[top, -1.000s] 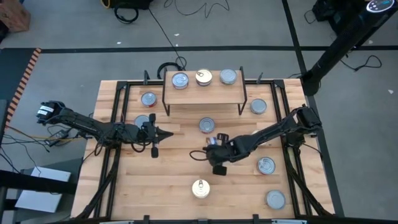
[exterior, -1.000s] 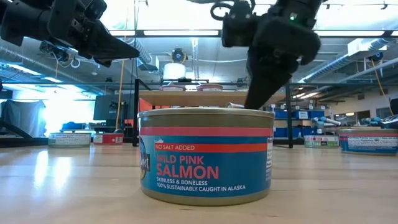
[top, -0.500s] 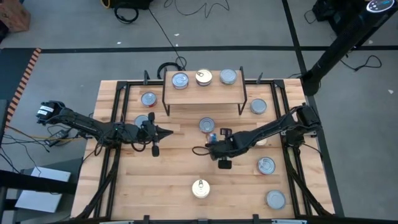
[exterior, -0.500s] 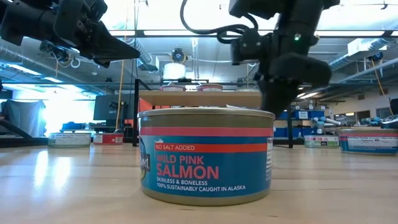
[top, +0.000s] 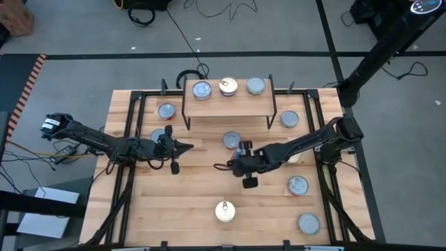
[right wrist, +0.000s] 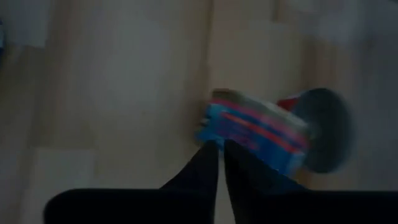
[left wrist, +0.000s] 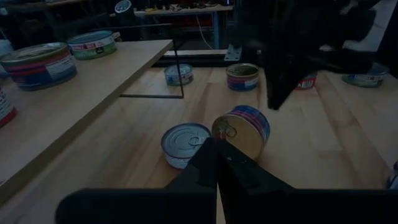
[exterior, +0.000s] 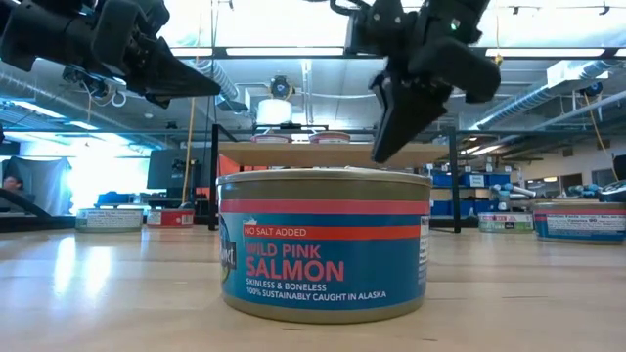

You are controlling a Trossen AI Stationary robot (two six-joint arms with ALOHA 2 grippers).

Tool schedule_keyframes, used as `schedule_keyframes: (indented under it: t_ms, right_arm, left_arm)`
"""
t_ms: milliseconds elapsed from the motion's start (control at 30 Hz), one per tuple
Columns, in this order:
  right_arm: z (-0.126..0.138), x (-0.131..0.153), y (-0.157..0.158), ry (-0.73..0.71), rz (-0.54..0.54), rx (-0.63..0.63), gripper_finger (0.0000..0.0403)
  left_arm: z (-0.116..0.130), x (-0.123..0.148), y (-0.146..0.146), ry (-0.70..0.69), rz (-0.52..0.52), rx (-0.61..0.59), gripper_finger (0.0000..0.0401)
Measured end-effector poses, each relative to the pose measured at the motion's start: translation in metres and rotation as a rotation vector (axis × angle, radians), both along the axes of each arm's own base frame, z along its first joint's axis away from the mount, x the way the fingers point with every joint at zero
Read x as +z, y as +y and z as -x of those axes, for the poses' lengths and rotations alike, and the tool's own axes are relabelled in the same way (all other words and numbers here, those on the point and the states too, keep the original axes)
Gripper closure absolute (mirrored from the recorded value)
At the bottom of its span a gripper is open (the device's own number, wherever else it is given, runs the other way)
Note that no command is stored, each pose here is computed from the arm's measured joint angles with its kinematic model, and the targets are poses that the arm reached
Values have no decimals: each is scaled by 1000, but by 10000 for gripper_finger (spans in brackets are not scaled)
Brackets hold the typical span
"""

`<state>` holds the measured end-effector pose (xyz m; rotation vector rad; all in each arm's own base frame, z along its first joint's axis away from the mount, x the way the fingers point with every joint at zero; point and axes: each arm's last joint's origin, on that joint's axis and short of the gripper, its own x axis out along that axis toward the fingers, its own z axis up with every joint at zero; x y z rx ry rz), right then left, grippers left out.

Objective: Stack canned seafood by type on shelf
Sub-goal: Stack the blue pink tuna can on top of the blue pink tuna can on the shelf

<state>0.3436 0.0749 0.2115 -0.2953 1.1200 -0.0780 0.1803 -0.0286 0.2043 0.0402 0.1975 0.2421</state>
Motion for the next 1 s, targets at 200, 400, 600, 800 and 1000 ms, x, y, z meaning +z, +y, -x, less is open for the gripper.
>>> schedule_keyframes:
  t_ms: [200,400,600,800,1000]
  right_arm:
    - [-6,16,0,18,131,168,294]
    - [-9,14,-16,83,220,312,237]
    - [-13,17,-18,123,249,391,181]
    - [-17,6,-17,193,309,477,128]
    - [-30,-13,-12,294,361,570,100]
  left_arm:
    - [1,-3,0,30,-8,0,395]
    - [1,-5,0,58,-13,0,395]
    - [2,-6,0,67,-15,0,395]
    - [2,-6,0,69,-15,-1,395]
    - [1,-8,0,77,-16,-1,395]
